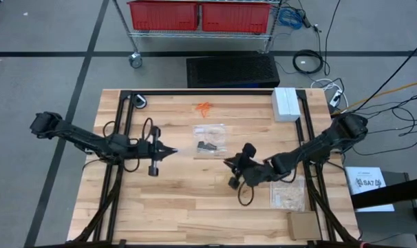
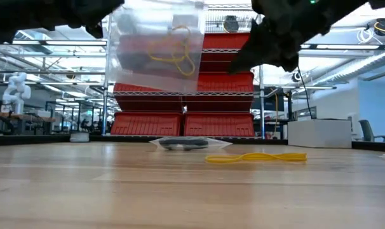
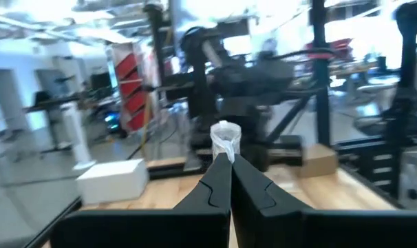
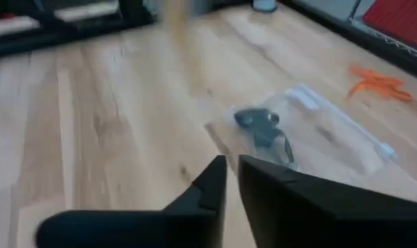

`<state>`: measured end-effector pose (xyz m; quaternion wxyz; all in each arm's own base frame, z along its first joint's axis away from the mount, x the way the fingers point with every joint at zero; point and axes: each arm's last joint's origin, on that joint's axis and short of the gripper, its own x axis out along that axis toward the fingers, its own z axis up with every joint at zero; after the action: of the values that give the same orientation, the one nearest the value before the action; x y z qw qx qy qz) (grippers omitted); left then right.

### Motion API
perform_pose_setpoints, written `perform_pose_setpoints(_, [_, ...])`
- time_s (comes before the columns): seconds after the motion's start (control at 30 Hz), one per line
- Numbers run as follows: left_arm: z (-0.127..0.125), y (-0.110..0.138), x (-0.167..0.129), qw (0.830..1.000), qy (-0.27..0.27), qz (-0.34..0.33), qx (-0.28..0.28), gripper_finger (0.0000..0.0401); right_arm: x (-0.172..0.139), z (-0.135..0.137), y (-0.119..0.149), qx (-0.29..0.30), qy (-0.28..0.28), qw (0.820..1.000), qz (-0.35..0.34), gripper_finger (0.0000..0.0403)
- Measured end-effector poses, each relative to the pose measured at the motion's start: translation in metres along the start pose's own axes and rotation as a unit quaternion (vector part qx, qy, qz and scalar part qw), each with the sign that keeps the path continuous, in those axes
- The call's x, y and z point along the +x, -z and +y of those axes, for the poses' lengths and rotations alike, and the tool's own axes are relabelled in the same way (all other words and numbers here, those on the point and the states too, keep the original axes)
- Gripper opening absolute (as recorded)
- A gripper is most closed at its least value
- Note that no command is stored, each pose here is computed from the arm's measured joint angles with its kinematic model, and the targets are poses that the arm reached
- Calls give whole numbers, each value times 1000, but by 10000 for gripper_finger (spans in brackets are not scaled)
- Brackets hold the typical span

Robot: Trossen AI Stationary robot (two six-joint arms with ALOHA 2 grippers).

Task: Sort rubber bands
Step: Put the right yellow rubber band on the zip bag

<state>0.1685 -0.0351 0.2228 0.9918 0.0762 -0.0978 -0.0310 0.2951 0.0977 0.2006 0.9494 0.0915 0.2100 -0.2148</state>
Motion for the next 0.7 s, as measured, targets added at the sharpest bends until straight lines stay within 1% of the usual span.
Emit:
perform_pose_setpoints(0.1, [0, 1, 1, 1000, 12, -2, 1, 0, 6, -2, -11, 6, -27, 999, -33, 89])
perform_pose_setpoints(0.27, [2, 2, 1, 1000, 10, 2, 2, 0, 5, 4, -27, -5, -104, 991, -80, 160])
perform_pose_setpoints(0.33, [2, 2, 1, 1000, 10, 2, 2, 0, 5, 6, -28, -4, -118, 989, -83, 179])
perform_pose_setpoints(0.4, [2, 2, 1, 1000, 11, 2, 2, 0, 5, 6, -28, -4, -118, 989, -84, 189])
perform_pose_setpoints(0.47, [1, 2, 1, 1000, 13, 2, 2, 0, 5, 6, -29, -6, -114, 989, -93, 192])
perform_pose_setpoints(0.53, [1, 2, 1, 1000, 13, 2, 2, 0, 4, 6, -31, -13, -115, 988, -102, 185])
perform_pose_setpoints(0.6, [1, 2, 1, 1000, 13, 2, 2, 0, 4, 6, -34, -18, -117, 986, -115, 166])
perform_pose_setpoints(0.7, [1, 2, 1, 1000, 13, 4, 2, 0, 3, 7, -38, -21, -111, 984, -136, 117])
